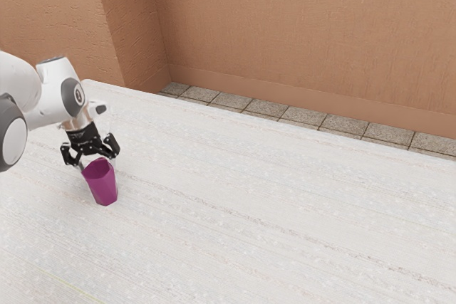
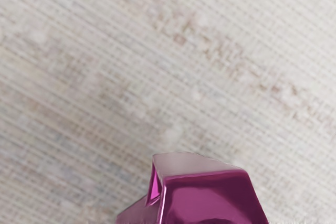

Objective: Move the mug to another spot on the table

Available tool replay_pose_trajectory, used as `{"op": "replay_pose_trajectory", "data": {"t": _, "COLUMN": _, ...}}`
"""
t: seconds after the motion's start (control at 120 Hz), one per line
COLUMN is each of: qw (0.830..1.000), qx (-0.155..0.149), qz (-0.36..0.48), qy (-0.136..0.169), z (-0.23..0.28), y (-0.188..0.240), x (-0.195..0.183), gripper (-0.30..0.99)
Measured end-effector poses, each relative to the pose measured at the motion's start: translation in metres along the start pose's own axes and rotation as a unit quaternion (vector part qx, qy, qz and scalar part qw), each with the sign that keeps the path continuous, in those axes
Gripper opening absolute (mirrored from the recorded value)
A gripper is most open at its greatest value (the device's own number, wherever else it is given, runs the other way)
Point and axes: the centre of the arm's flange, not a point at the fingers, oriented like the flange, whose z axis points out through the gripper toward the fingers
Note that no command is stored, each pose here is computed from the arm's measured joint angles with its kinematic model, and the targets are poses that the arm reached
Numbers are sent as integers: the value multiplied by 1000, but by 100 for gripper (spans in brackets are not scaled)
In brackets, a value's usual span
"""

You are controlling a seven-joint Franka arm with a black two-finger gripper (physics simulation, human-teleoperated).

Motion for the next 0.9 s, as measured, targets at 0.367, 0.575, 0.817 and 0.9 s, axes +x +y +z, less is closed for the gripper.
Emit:
{"op": "replay_pose_trajectory", "data": {"t": 0.367, "qw": 1000, "qx": -6, "qz": 30, "qy": 7, "z": 0, "y": 0, "x": 1, "gripper": 33}}
{"op": "replay_pose_trajectory", "data": {"t": 0.575, "qw": 999, "qx": -2, "qz": 37, "qy": 11, "z": -3, "y": 0, "x": 1, "gripper": 22}}
{"op": "replay_pose_trajectory", "data": {"t": 0.817, "qw": 999, "qx": -5, "qz": 44, "qy": 18, "z": -11, "y": 1, "x": 2, "gripper": 13}}
{"op": "replay_pose_trajectory", "data": {"t": 0.9, "qw": 999, "qx": -4, "qz": 48, "qy": 19, "z": -13, "y": 2, "x": 3, "gripper": 8}}
